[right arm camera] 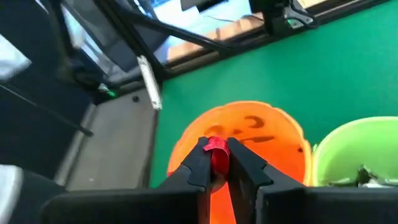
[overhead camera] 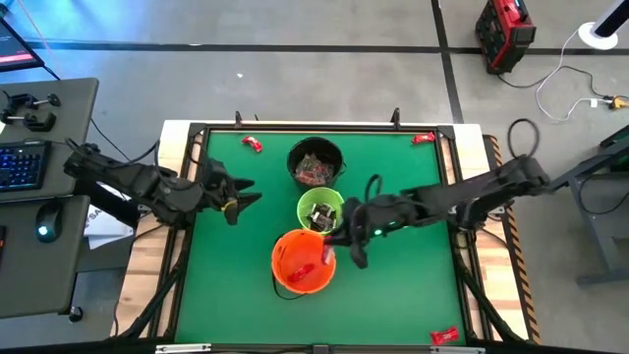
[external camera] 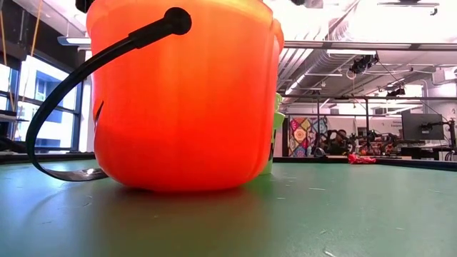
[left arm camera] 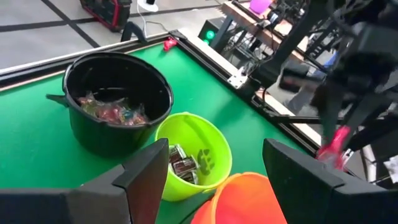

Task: Sort candy by brand, put in halloween buckets
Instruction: Put the red chocolate bar into the orange bucket

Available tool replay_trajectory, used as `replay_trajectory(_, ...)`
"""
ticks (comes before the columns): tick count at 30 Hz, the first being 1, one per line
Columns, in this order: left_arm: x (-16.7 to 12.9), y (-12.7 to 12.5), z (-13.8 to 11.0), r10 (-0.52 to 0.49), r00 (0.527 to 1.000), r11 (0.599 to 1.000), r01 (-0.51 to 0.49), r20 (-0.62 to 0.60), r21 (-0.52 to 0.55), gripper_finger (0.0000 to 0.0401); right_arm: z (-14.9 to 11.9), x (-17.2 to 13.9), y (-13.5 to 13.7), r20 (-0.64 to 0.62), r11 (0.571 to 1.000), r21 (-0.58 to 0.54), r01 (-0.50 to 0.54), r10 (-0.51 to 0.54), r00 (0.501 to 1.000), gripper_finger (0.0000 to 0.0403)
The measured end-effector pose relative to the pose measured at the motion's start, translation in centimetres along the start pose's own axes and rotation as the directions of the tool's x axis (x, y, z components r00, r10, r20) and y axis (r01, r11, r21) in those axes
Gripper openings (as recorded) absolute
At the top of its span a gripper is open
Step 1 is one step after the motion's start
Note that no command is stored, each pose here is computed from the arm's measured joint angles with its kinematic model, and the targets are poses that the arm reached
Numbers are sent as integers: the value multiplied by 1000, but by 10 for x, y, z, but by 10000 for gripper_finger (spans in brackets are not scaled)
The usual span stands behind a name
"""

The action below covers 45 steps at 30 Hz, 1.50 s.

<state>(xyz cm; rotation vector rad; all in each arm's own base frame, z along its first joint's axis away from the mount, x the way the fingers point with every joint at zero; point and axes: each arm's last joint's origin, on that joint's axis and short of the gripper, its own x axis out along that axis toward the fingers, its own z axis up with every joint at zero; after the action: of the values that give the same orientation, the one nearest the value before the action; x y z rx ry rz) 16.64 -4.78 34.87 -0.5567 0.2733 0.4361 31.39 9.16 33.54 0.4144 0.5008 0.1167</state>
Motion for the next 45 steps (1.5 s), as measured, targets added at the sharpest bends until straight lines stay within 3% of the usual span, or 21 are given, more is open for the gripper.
replay_trajectory(4, 4, -2, -3, 10, 1000, 1000, -10, -9, -11, 250, -9, 32, -5, -12, 998, -66, 14, -15, 1000, 25)
replay_trajectory(7, 4, -3, -2, 5, 1000, 1000, -5, -5, -19, 250, -14, 52, -8, -54, 998, -57, 20, -23, 998, 48)
replay_trajectory(11, 1, -4, 2, -20, 1000, 999, 21, 19, -47, 250, -15, 70, -6, -142, 996, -91, -9, -4, 990, 123)
replay_trajectory(16, -1, -4, 4, -34, 999, 998, 36, 33, -44, 250, -1, 74, -2, -234, 979, -202, 13, -61, 970, 238)
replay_trajectory(21, 0, -3, 3, -31, 999, 999, 32, 29, -38, 250, 15, 55, -1, -369, 986, -160, 42, -99, 924, 287)
replay_trajectory(24, 0, -3, 3, -30, 999, 999, 31, 28, -20, 250, -1, 40, 5, -558, 991, -127, 53, -115, 822, 290)
replay_trajectory(28, 0, -3, 3, -30, 999, 999, 30, 28, -19, 250, -60, 23, 18, -814, 992, -97, 78, -124, 567, 291)
replay_trajectory(32, 0, -3, 3, -30, 999, 1000, 30, 27, -2, 250, -140, 14, 33, -940, 990, 124, 70, 95, 327, 291)
replay_trajectory(36, 0, -3, 3, -30, 999, 999, 29, 27, 26, 250, -213, 6, 44, -947, 939, 313, 143, 297, 121, 291)
replay_trajectory(38, 0, -3, 3, -30, 999, 999, 29, 27, 27, 250, -238, 2, 47, -936, 913, 351, 205, 346, 62, 291)
replay_trajectory(40, 0, -3, 3, -30, 999, 999, 29, 27, 35, 250, -257, -3, 47, -934, 903, 353, 246, 355, 36, 291)
replay_trajectory(45, 0, -3, 3, -30, 999, 998, 28, 28, 61, 250, -280, -11, 36, -952, 885, 298, 357, 305, 36, 291)
